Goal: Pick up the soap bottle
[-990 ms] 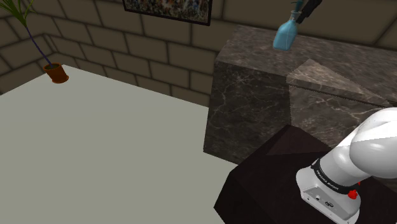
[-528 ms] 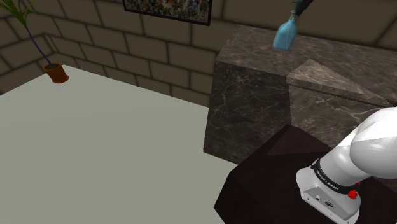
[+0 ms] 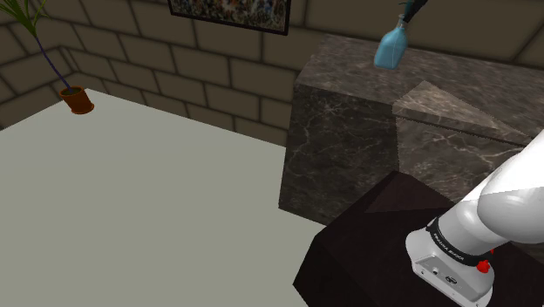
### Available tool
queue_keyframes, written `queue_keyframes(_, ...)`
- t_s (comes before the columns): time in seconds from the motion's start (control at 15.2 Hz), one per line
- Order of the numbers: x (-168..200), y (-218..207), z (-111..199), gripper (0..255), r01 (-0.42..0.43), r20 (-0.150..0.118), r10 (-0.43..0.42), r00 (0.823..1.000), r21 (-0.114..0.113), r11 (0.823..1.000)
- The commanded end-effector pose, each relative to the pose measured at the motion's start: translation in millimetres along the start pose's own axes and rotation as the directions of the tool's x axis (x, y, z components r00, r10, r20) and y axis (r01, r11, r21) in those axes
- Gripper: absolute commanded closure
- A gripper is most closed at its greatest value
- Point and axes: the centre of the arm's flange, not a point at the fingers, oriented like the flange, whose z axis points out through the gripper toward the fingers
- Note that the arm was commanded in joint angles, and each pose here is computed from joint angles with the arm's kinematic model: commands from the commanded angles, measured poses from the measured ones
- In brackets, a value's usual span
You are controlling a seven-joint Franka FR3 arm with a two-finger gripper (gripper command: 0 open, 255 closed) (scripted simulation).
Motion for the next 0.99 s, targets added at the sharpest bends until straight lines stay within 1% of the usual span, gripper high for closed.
queue_keyframes(0.0,-3.2,-1.2,10.1,0,0.0,-0.001,0.0,1.0,0.0,1.0)
queue_keyframes(0.07,-5.6,-2.4,17.9,0,0.0,-0.001,0.0,1.0,0.0,1.0)
queue_keyframes(0.2,-5.6,-2.4,17.9,0,0.0,-0.001,0.0,1.0,0.0,1.0)
queue_keyframes(0.26,-5.6,-3.3,17.7,255,0.0,-0.001,0.0,1.0,0.0,1.0)
queue_keyframes(0.86,-5.6,-2.4,17.9,255,0.001,-0.001,-0.001,1.0,0.0,1.0)
queue_keyframes(0.92,-4.1,-1.7,12.9,255,0.001,-0.001,-0.001,1.0,0.0,1.0)
